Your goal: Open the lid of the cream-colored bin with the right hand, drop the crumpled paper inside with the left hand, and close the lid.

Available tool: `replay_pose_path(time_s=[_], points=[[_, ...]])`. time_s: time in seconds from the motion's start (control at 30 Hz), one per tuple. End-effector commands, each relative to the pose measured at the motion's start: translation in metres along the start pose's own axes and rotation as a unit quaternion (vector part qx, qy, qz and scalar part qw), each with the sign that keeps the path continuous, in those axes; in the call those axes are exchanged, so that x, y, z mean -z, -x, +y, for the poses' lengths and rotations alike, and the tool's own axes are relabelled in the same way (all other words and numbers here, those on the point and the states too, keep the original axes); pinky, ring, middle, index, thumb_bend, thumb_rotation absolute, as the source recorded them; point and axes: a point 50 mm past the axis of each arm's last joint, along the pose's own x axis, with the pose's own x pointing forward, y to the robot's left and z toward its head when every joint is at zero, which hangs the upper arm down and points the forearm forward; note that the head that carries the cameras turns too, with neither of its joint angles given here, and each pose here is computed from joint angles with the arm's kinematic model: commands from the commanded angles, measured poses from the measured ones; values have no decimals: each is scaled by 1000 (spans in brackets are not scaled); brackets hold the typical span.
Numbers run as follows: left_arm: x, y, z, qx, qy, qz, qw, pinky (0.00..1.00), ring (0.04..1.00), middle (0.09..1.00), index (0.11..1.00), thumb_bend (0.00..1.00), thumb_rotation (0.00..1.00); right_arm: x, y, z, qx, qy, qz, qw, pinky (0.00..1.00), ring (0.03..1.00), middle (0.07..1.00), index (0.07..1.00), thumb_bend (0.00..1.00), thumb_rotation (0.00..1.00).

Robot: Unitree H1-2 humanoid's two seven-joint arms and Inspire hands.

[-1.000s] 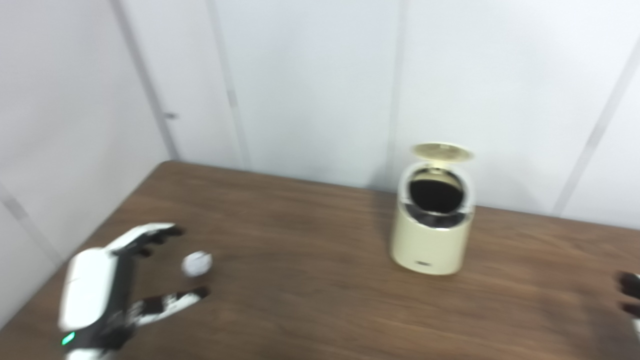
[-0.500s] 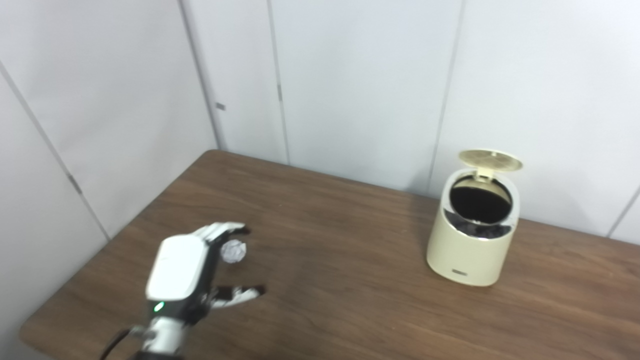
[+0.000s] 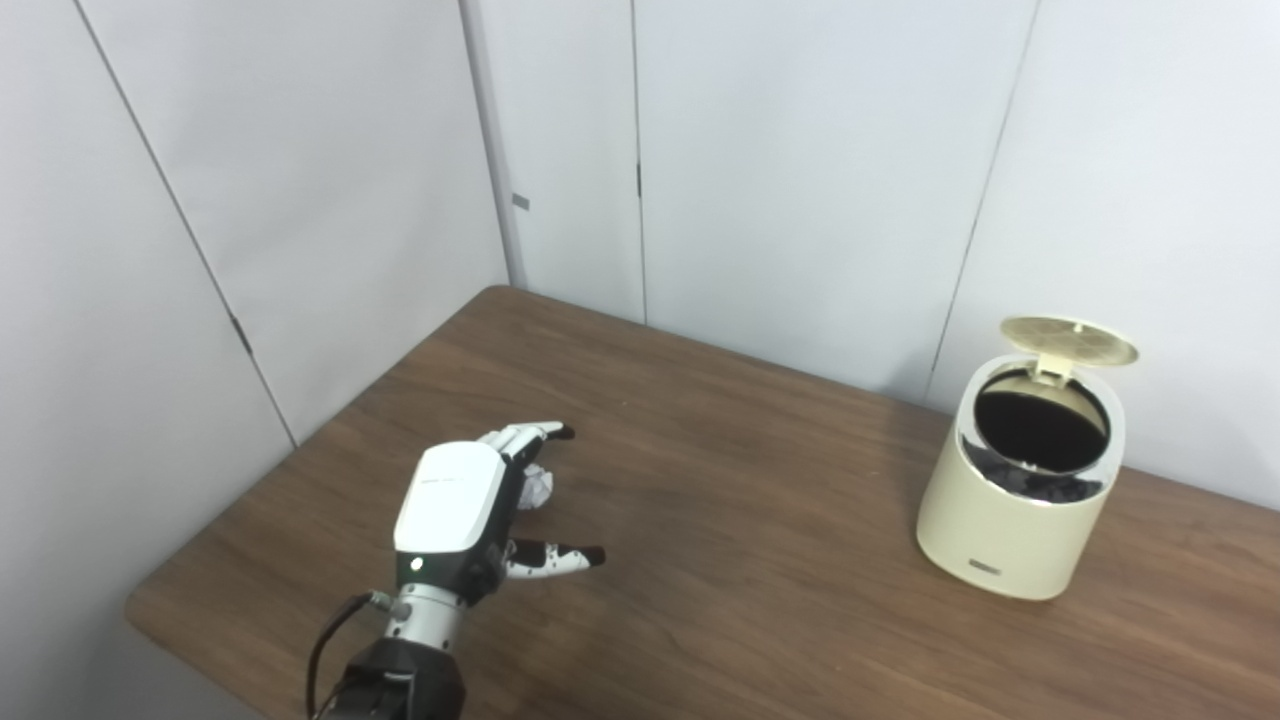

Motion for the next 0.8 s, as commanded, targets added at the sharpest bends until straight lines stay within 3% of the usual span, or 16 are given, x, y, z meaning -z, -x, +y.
replay_pose_path(time_s=[0.0, 0.13, 0.43, 0.77], points=[[0, -12, 12, -34, -20, -7, 999, 578, 726, 798, 796, 1000, 315, 3, 0, -5, 1, 2, -12, 1000, 538, 689, 713, 682, 508, 872], [3, -16, 12, -30, -22, 3, 999, 608, 743, 804, 803, 1000, 325, 3, -1, -5, 1, 1, -12, 1000, 540, 692, 715, 683, 518, 870], [18, -24, 8, -35, -38, 14, 999, 564, 696, 768, 780, 1000, 283, 6, -2, -6, 0, 7, -8, 1000, 534, 687, 713, 683, 513, 871], [37, -47, -8, -8, -44, 38, 998, 578, 703, 762, 757, 1000, 238, 7, -4, -4, -1, -2, -4, 1000, 539, 682, 706, 675, 521, 846]])
